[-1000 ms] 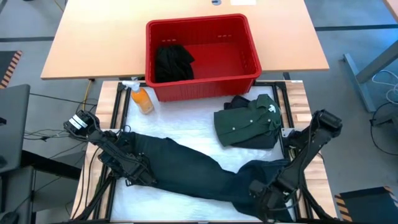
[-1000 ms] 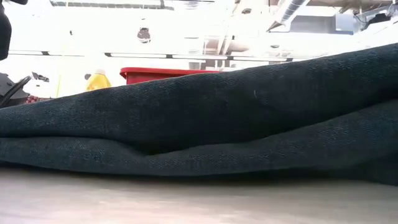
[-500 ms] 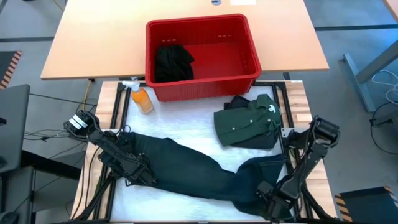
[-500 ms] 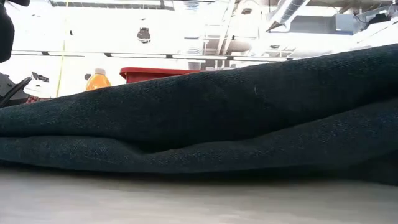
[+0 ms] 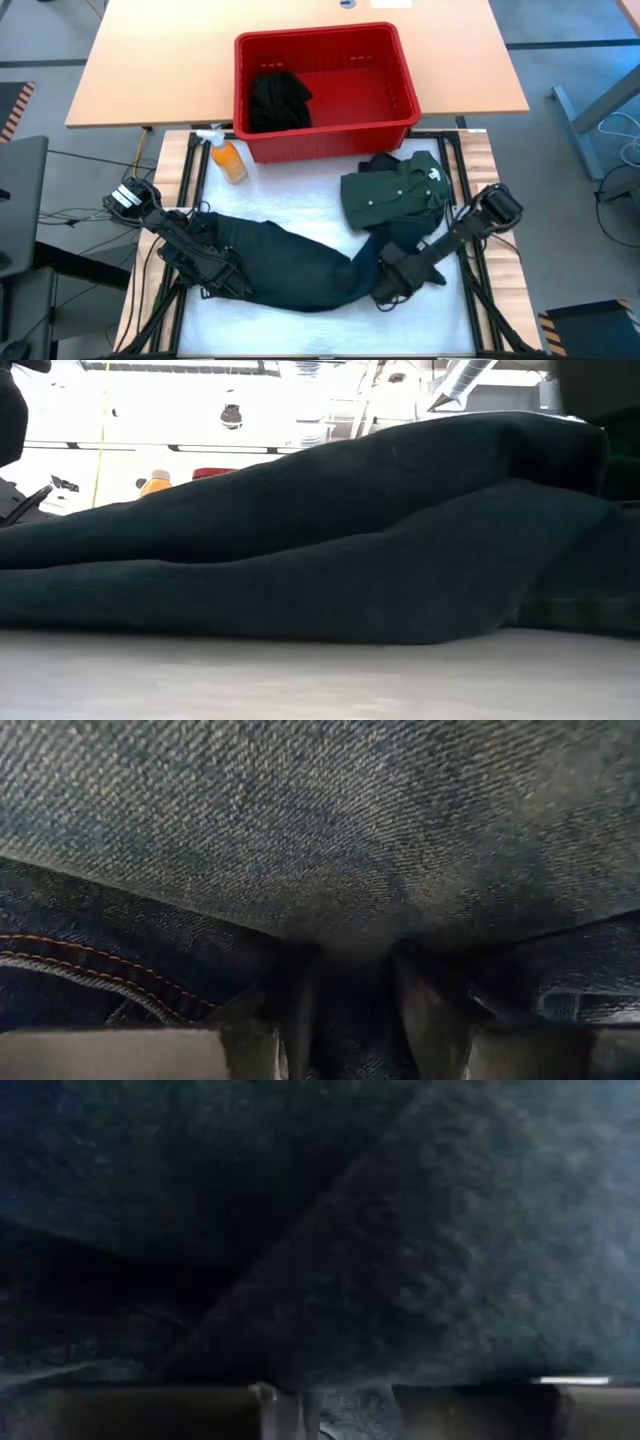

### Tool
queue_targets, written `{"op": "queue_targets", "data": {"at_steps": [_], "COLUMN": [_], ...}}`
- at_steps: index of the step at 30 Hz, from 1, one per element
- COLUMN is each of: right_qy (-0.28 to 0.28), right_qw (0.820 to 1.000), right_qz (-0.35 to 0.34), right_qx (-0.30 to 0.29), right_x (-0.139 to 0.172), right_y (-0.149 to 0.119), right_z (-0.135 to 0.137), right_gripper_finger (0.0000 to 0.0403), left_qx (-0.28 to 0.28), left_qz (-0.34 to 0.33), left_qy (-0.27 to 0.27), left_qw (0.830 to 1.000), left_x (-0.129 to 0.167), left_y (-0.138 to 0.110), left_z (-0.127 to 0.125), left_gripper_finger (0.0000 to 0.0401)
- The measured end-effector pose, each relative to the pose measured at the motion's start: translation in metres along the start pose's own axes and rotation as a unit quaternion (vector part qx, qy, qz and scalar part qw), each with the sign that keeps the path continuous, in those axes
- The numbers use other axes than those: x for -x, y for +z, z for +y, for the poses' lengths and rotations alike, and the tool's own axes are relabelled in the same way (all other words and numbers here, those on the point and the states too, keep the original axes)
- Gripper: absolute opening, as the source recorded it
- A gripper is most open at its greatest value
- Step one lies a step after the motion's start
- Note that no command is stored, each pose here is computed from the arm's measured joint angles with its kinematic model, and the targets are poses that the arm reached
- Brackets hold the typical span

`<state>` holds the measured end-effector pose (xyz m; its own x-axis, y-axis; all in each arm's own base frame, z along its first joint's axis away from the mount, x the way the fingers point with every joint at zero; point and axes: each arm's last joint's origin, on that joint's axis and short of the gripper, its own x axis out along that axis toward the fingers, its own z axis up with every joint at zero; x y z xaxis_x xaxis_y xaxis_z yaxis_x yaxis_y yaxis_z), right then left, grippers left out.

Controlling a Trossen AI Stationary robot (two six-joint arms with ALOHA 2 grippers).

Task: Fold Laundry from Bin
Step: Fold the blue pants from the red laundry bin

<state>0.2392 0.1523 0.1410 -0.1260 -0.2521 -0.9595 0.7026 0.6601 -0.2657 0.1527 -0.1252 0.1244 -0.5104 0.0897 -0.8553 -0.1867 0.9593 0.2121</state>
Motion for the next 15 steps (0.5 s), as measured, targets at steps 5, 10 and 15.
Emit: {"op": "queue_targets", "data": {"at_steps": [5, 10, 15], "right_qy": [-0.009, -0.021, -0.063], "right_qw": [0.991, 0.970, 0.956], "right_qz": [0.084, 0.186, 0.240], "right_qx": [0.104, 0.155, 0.158], "right_x": [-0.005, -0.004, 0.000], "right_y": [-0.024, -0.071, -0.115], "right_z": [0.004, 0.004, -0.006], "right_gripper_finger": [0.0114, 0.0114, 0.0113], "left_qx": [0.004, 0.024, 0.024], "left_qz": [-0.005, -0.016, -0.020], "left_qy": [0.001, -0.003, -0.003], "left_qw": [1.000, 1.000, 1.000], "left_x": [0.002, 0.005, 0.006], "left_y": [-0.004, -0.008, -0.009], "left_z": [0.001, 0.004, 0.004], "left_gripper_finger": [0.0125, 0.0125, 0.0125]}}
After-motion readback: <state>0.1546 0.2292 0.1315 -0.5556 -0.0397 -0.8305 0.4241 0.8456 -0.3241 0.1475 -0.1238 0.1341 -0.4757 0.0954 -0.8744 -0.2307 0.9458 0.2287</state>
